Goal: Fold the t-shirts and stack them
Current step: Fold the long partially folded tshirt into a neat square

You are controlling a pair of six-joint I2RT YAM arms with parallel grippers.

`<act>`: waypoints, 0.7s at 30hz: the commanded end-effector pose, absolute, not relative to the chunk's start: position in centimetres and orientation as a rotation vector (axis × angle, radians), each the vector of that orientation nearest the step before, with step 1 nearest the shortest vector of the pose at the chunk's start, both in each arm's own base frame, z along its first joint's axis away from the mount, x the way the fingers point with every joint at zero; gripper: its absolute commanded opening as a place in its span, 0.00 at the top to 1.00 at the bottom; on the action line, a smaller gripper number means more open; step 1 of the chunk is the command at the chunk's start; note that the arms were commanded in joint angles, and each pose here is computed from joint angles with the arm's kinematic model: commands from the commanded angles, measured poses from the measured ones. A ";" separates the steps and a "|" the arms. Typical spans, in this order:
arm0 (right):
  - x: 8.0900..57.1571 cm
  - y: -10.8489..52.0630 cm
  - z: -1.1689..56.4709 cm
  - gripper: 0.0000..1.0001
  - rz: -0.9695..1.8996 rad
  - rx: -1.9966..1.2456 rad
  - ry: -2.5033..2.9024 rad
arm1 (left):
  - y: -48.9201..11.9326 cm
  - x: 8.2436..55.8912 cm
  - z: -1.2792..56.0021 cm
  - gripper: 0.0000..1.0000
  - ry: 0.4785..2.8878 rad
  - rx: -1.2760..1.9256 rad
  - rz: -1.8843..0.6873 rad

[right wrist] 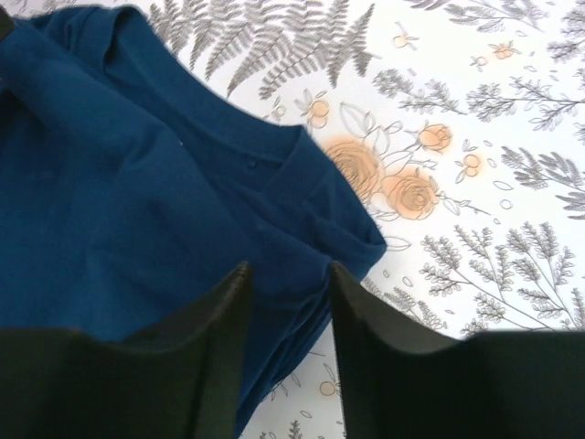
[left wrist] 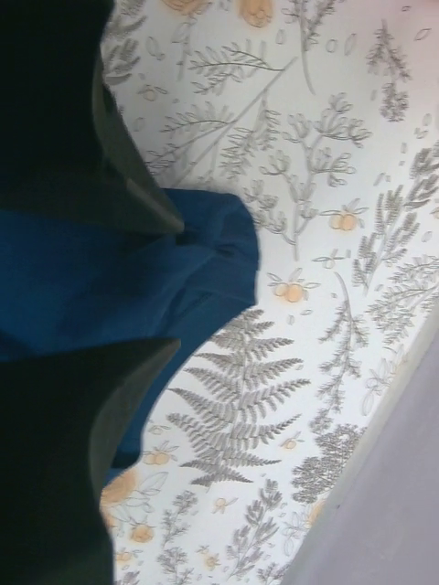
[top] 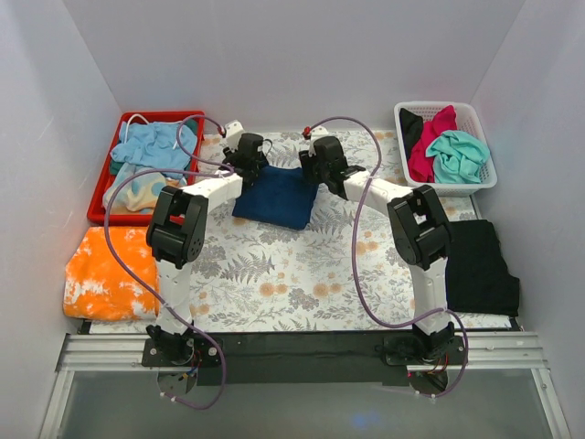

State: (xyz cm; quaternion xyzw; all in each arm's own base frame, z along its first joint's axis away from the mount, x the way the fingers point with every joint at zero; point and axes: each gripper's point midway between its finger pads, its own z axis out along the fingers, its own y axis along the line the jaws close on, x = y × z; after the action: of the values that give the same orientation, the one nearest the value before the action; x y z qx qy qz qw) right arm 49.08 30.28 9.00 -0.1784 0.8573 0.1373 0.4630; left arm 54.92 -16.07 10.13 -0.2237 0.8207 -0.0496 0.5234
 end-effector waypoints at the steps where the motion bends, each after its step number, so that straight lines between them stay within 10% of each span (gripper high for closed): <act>1: 51.7 30.0 14.6 0.42 0.279 -0.403 1.989 | -15.0 57.2 15.8 0.47 1.877 -0.496 -0.108; 9: 48.8 30.7 16.5 0.40 0.375 -0.407 1.981 | -16.4 55.7 18.9 0.39 1.863 -0.417 -0.242; 21: 47.3 35.3 11.1 0.44 0.458 -0.476 2.058 | -18.8 54.3 12.8 0.59 2.013 -0.412 -0.409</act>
State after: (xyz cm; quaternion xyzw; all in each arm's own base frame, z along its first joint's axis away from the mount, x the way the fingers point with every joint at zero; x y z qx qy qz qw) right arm 45.46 34.56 11.97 -0.2052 0.8419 0.1801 0.4654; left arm 53.80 -17.91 13.03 -0.1734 0.8308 -0.1407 0.5098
